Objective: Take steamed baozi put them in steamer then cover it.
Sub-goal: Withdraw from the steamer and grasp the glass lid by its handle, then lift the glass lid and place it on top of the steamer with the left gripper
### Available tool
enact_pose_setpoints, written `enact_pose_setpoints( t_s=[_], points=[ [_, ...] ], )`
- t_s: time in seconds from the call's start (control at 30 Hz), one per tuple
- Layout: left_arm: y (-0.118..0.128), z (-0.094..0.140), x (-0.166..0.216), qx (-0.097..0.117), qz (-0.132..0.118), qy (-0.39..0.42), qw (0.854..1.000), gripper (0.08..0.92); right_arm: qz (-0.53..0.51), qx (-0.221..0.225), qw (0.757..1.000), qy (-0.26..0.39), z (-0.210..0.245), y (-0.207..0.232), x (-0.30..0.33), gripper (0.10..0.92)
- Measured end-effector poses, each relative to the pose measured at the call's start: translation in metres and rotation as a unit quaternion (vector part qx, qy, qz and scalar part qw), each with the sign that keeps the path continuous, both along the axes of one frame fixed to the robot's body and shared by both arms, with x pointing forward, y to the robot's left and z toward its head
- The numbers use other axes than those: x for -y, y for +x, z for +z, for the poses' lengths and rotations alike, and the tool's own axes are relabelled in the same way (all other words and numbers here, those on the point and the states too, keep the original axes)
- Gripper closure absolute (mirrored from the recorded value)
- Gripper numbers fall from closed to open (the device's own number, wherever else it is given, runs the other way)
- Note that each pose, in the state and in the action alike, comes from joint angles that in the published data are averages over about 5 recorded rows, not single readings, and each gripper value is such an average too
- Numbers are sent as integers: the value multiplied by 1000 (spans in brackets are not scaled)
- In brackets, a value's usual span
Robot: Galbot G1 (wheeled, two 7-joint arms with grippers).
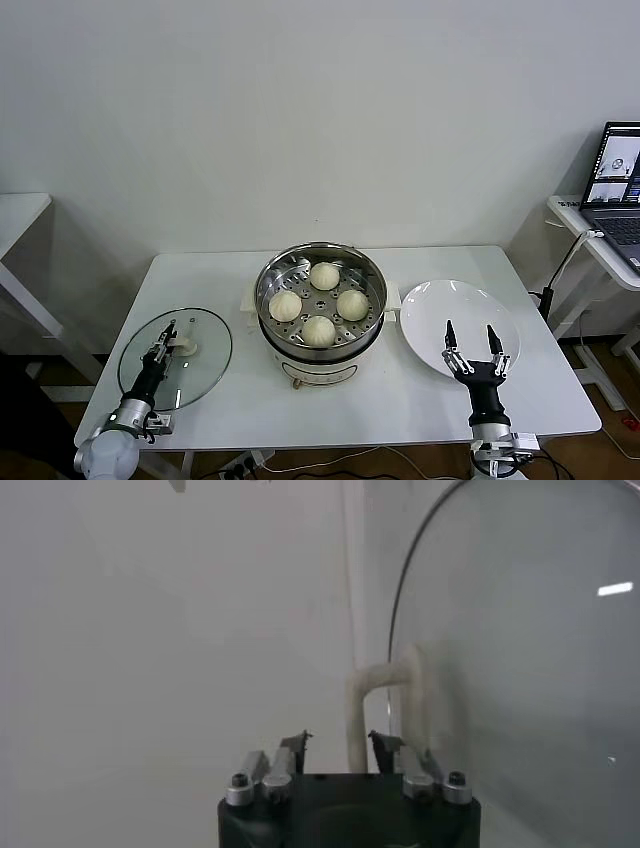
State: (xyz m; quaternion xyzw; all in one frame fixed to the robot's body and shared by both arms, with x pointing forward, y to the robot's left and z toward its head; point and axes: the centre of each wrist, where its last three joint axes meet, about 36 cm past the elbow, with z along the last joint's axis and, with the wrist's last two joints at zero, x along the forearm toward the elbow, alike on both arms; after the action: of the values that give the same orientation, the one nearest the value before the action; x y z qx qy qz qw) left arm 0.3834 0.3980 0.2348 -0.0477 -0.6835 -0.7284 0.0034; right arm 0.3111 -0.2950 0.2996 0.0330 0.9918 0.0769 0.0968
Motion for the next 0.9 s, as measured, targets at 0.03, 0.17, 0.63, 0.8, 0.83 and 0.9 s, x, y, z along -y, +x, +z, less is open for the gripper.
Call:
enact_pose_setpoints(
  t_s=[0.03,0.17,0.63,0.8,0.83,0.9],
  points=[
    [0,0,0,0,-1,0,1000,666,0,0,1000,0,-1,0,0,200],
    [-1,0,0,1,-6,0,1000,771,0,0,1000,-3,-3,0,0,200],
    [-9,65,-10,64,13,24,998,805,0,2,1000,-1,-6,5,-2,200],
    [-16,112,-6,87,33,37,995,805,1,3,1000,-1,-8,7,-3,200],
    [-17,121,-3,90,38,39,995,805,1,4,1000,-1,-8,7,-3,200],
    [-18,141,3,95,44,42,994,805,2,5,1000,0,-8,8,-4,200]
  ],
)
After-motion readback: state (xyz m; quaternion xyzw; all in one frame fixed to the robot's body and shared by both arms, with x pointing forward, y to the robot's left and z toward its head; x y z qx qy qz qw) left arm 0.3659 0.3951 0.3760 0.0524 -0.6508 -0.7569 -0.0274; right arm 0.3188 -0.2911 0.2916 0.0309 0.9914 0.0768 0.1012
